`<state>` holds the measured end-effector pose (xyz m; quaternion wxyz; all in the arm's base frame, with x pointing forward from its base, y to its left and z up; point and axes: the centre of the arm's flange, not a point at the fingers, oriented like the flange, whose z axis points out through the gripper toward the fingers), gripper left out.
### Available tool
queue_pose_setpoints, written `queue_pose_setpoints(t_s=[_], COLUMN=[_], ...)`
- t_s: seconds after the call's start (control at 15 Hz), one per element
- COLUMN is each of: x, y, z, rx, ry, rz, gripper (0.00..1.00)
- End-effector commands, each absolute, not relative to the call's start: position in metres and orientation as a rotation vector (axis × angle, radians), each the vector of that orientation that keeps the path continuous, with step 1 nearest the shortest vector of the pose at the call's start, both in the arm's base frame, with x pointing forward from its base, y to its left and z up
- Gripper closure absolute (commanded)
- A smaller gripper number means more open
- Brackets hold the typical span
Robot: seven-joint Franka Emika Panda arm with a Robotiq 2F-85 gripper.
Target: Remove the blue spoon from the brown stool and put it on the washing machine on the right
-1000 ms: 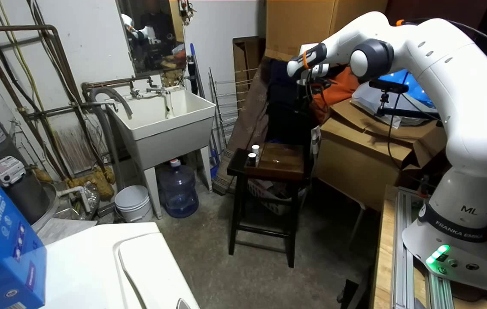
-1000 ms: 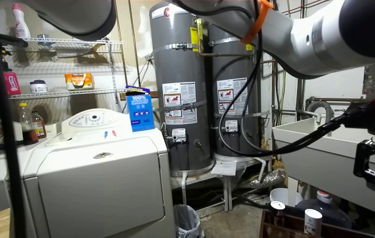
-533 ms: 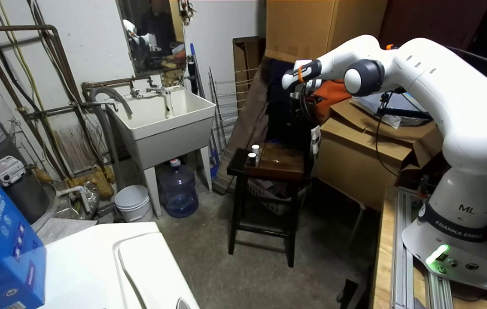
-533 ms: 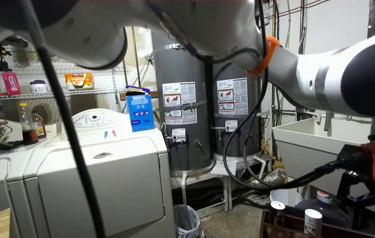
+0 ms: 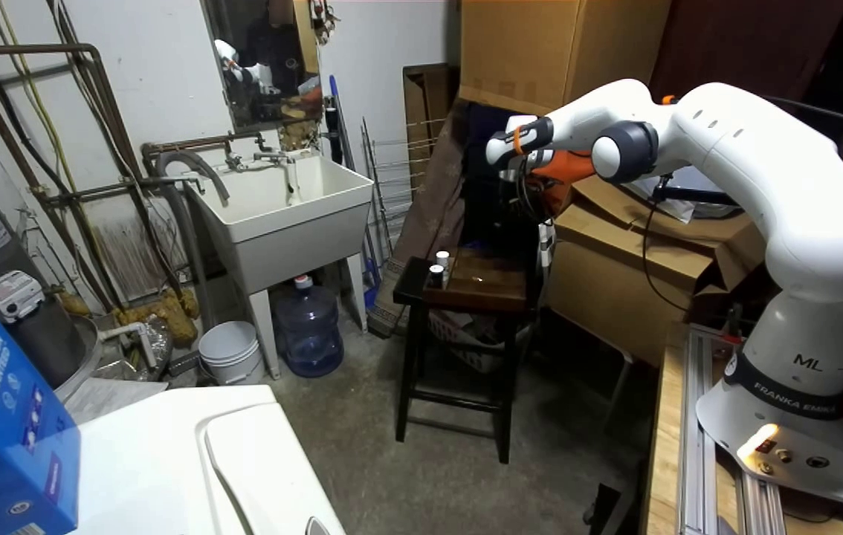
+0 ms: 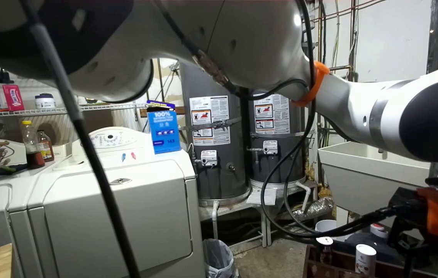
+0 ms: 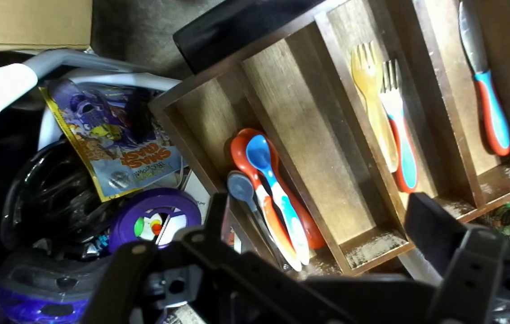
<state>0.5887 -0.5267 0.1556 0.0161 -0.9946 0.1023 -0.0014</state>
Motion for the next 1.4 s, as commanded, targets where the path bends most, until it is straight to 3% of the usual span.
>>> queue_pose_setpoints(t_s=[0.0,0.33,1.0,1.33], x=[0.6,0.595,0.538,0.542], y=[-0.536,-0.546,-0.559,-0.569], z=[0.137,0.103,0.086,0.085], rx=[-3.058,-2.991,-2.867,-2.829], ry=[0.311,0.52,0.954,1.167], rz=[0.015,0.087,0.155,0.07], gripper=[0.0,0.0,0.0,0.0])
